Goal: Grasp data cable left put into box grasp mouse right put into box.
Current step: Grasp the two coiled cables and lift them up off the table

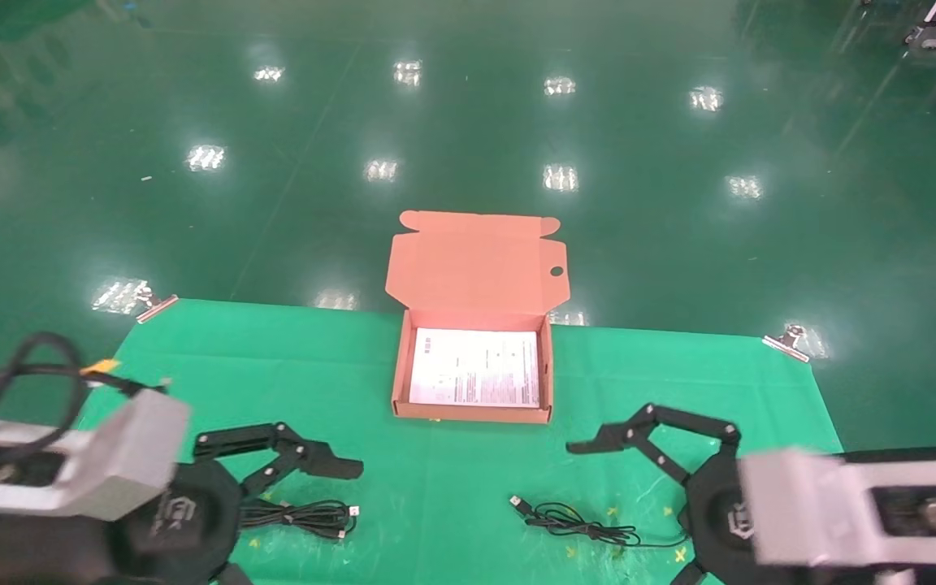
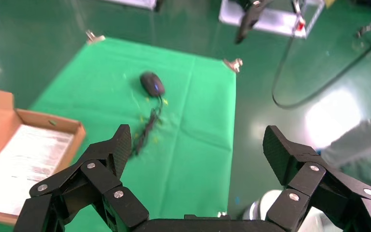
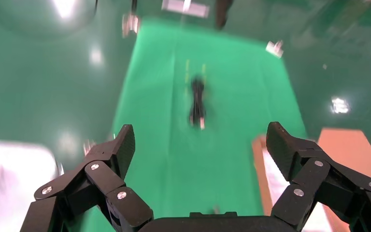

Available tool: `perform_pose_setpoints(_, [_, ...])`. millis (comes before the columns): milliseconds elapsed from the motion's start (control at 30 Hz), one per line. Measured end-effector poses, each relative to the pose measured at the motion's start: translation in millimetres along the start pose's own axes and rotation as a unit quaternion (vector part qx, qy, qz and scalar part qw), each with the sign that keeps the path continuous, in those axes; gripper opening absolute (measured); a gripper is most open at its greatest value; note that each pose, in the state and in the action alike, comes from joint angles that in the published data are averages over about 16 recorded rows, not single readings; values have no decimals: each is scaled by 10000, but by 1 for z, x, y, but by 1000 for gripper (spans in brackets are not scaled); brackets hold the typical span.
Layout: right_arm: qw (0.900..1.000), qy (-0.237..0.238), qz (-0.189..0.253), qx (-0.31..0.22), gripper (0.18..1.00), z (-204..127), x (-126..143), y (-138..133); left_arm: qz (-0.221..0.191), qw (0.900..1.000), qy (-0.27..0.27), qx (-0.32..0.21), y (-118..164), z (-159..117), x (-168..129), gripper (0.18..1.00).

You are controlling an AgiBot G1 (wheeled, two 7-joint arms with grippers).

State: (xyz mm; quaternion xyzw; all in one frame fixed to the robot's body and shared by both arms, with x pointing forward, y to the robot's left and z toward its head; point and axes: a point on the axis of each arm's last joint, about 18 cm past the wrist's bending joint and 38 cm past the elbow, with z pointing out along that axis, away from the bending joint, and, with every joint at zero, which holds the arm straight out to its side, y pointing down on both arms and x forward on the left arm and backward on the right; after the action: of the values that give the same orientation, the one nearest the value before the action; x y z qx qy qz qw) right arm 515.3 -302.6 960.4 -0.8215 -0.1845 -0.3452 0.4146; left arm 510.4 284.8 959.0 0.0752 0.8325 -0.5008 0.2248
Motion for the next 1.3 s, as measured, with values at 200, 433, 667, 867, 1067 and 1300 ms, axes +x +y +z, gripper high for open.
perform_pose_setpoints(200, [9913,-364,-854,-928,1001,17,8,21,167,9952,51,-959,11,17,-16,1001])
perform_pose_setpoints(433, [9719,-793,-1508,-1623,1001,38,12,40,425,9762,-27,-2125,28,34,-36,1001])
perform_pose_setpoints(667, [9567,-1001,-1763,-2090,1001,60,13,58,553,9518,-232,-3007,51,49,-53,1001])
perform_pose_setpoints(867, [9458,-904,-1752,-2581,1001,78,16,79,528,9360,-434,-3454,73,60,-64,1001])
perform_pose_setpoints(1067, [9353,-660,-1590,-3092,1001,98,18,101,378,9285,-586,-3646,96,71,-74,1001])
perform_pose_setpoints(1300, [9285,-408,-1277,-3463,1001,120,15,120,134,9266,-682,-3697,121,84,-86,1001])
